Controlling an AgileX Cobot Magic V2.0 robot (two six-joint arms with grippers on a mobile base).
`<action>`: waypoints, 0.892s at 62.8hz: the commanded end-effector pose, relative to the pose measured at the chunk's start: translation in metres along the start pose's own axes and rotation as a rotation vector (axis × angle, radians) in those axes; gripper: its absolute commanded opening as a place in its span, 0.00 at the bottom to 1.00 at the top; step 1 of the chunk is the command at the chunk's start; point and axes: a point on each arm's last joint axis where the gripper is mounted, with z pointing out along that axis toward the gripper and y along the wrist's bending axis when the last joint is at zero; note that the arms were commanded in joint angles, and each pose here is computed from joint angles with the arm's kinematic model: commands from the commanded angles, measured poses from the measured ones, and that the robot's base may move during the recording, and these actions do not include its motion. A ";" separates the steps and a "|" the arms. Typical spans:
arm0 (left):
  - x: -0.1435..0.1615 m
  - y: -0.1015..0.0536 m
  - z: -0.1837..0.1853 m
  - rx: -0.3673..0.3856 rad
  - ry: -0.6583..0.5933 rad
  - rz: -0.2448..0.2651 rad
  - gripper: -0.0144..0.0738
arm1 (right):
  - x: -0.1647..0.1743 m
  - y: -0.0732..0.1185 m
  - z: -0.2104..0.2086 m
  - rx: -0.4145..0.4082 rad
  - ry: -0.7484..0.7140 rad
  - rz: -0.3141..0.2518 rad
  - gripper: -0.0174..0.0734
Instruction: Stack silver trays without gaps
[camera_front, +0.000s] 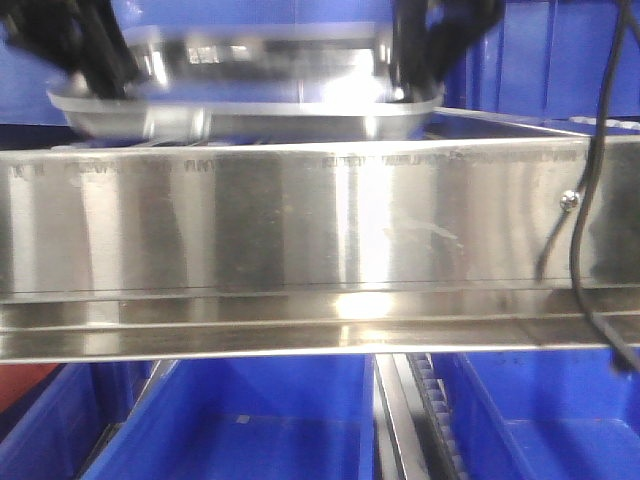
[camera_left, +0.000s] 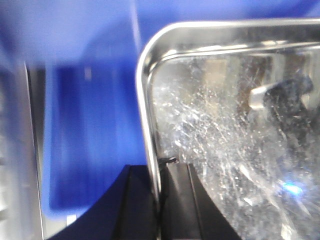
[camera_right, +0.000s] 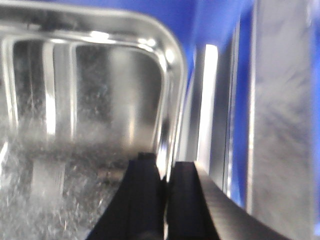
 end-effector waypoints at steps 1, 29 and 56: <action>-0.008 -0.006 -0.032 0.015 -0.121 0.008 0.14 | -0.002 0.002 -0.020 0.025 -0.083 -0.049 0.13; -0.002 -0.018 -0.126 0.044 -0.379 0.017 0.14 | -0.001 0.017 -0.088 -0.024 -0.278 -0.065 0.13; -0.003 -0.020 -0.149 0.059 -0.500 0.022 0.14 | -0.004 0.016 -0.115 -0.084 -0.386 -0.068 0.13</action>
